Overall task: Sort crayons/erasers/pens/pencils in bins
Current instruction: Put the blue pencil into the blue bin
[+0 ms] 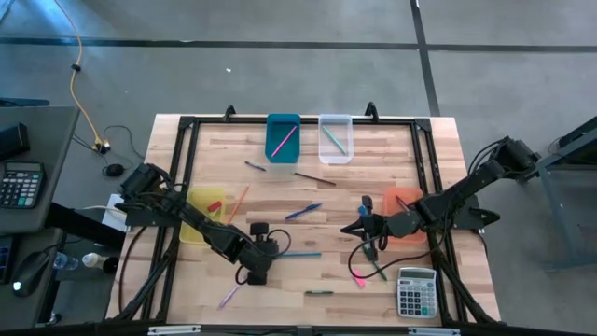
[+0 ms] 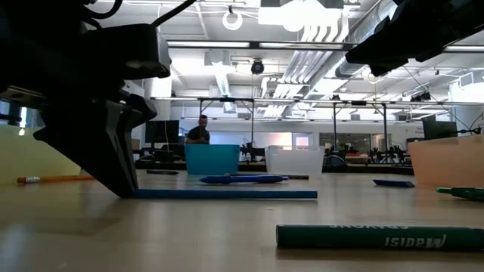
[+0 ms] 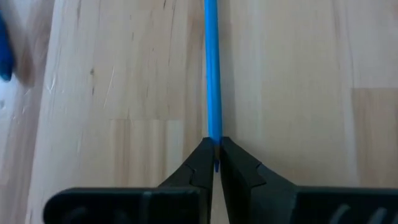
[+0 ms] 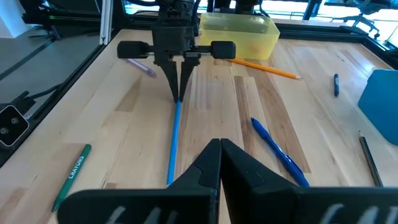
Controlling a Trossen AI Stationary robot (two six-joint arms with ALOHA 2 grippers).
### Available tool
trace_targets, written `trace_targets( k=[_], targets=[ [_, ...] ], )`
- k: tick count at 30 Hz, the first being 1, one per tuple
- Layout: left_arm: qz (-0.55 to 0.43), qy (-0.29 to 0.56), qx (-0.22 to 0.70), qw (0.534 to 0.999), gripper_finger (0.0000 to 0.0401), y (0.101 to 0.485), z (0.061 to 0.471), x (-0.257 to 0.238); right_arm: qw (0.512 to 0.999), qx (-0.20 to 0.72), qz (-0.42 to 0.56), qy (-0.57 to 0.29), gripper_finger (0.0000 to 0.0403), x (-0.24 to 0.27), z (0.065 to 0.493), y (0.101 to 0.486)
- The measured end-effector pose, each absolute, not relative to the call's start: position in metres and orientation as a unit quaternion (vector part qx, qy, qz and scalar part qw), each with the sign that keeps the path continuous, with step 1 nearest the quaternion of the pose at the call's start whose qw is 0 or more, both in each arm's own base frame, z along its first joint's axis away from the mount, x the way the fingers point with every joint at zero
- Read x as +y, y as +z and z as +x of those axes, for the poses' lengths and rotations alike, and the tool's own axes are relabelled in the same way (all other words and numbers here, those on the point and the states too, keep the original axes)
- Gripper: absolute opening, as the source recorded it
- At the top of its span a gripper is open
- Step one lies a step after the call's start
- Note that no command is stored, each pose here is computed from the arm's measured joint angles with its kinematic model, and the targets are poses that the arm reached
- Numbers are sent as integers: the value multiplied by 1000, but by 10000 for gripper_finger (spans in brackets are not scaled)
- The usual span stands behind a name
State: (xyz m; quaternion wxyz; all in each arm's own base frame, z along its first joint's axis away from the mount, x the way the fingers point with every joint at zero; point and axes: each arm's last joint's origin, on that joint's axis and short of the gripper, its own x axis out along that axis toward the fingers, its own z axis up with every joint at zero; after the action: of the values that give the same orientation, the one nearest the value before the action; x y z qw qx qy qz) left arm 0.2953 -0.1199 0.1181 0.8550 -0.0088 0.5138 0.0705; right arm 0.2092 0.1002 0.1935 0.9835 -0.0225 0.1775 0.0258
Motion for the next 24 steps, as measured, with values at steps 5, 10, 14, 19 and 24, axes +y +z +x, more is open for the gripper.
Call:
trace_targets(
  k=[5,10,14,19,24],
  targets=[
    [-6,77,512,855,7,127,291,-116,984,178,-23,26,0,100,209,193],
    [-10,89,505,858,7,137,291,-110,984,177,-23,26,0,100,209,193],
    [-16,95,498,862,7,142,292,-105,984,177,-23,26,0,100,209,193],
    [-24,104,490,865,7,148,293,-99,983,178,-22,26,0,100,209,193],
    [-23,114,484,867,7,156,291,-95,983,178,-22,26,0,100,209,193]
  ],
)
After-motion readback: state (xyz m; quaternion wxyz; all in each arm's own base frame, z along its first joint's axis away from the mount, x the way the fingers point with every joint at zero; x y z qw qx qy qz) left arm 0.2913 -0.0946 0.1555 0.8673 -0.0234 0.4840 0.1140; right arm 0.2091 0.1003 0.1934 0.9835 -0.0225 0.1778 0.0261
